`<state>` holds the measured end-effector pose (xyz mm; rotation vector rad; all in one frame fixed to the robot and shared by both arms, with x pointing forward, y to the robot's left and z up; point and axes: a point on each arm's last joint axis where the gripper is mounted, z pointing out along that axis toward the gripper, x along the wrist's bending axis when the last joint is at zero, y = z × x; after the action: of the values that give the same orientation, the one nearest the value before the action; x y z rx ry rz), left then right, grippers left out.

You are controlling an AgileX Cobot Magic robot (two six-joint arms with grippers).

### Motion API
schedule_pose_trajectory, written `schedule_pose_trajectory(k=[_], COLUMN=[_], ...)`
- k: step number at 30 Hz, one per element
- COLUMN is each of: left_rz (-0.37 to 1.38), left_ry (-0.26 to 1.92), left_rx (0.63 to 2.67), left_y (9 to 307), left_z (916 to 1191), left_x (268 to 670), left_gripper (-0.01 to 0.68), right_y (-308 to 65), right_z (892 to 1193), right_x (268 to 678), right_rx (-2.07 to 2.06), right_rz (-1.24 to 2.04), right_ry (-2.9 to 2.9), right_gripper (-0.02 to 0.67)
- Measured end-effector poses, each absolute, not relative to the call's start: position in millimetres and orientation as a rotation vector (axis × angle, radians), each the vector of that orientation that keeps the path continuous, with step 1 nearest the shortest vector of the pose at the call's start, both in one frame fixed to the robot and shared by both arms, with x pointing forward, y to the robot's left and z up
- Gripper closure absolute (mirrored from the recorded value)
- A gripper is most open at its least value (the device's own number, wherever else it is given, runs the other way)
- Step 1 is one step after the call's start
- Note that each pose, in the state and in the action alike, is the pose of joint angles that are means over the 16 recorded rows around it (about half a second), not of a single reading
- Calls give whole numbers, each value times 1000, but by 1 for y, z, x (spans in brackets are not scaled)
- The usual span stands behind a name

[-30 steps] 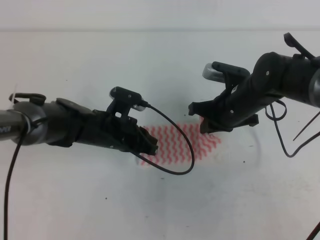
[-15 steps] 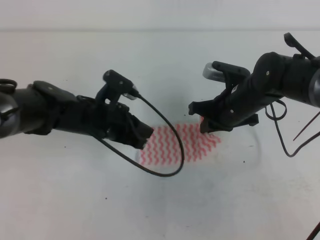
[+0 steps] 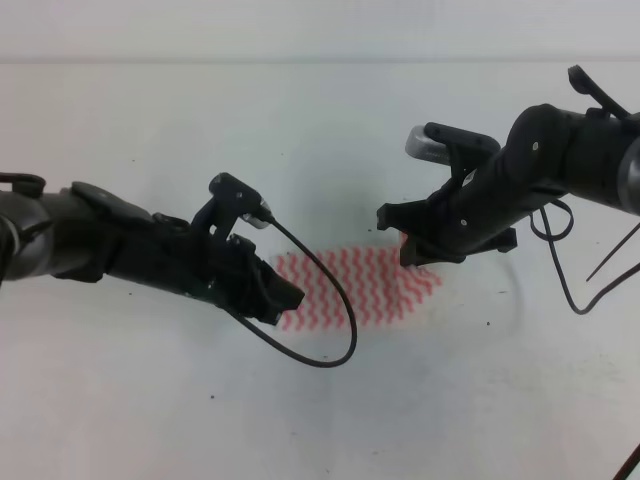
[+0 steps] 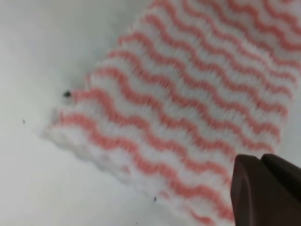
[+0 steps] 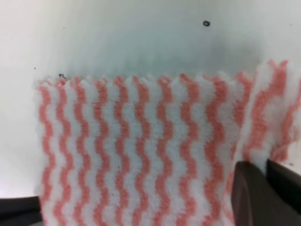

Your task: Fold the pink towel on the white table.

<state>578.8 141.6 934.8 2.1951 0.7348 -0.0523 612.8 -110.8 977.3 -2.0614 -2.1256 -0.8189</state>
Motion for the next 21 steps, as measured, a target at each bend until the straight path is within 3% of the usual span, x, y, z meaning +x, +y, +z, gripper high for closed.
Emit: schedule_pose_trajectory(k=[21], left_rz=[-91], left_ry=[754], left_rx=[2214], left_y=[141], left_z=[919], left_x=[580], left_gripper=[678], right_y=[-95], right_z=[982], right_x=[607], right_rx=[-2015], right_rz=[-845], right_ry=[-2124], right_gripper=[663])
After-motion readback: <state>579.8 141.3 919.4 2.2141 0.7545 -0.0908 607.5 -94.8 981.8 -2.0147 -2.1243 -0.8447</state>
